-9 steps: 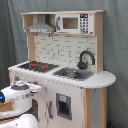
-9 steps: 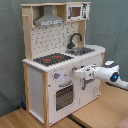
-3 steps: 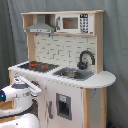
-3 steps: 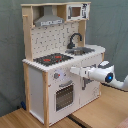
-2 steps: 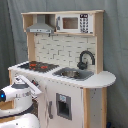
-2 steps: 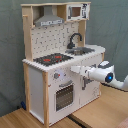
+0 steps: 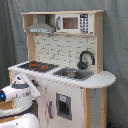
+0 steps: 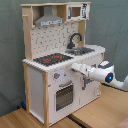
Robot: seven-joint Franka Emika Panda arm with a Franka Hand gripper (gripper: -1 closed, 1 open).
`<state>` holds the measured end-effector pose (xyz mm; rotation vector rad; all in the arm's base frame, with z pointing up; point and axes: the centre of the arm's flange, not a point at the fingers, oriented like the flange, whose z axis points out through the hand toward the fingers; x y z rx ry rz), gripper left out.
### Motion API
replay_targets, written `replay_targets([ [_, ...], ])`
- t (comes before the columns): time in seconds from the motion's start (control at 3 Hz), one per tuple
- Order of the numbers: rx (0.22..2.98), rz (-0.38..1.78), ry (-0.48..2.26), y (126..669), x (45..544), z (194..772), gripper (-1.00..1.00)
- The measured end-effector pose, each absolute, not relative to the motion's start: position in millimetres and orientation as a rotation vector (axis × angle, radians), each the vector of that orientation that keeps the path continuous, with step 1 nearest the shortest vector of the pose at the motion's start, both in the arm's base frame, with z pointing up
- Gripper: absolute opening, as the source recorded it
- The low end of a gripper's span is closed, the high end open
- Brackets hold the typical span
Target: Play with the kitchen
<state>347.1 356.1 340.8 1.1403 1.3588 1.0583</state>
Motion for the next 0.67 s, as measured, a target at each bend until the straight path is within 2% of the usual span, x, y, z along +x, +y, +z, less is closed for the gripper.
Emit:
replay_targets([
  [0.67,1.302,1.207,1.26,356.4,346.5,340.9,-1.0],
])
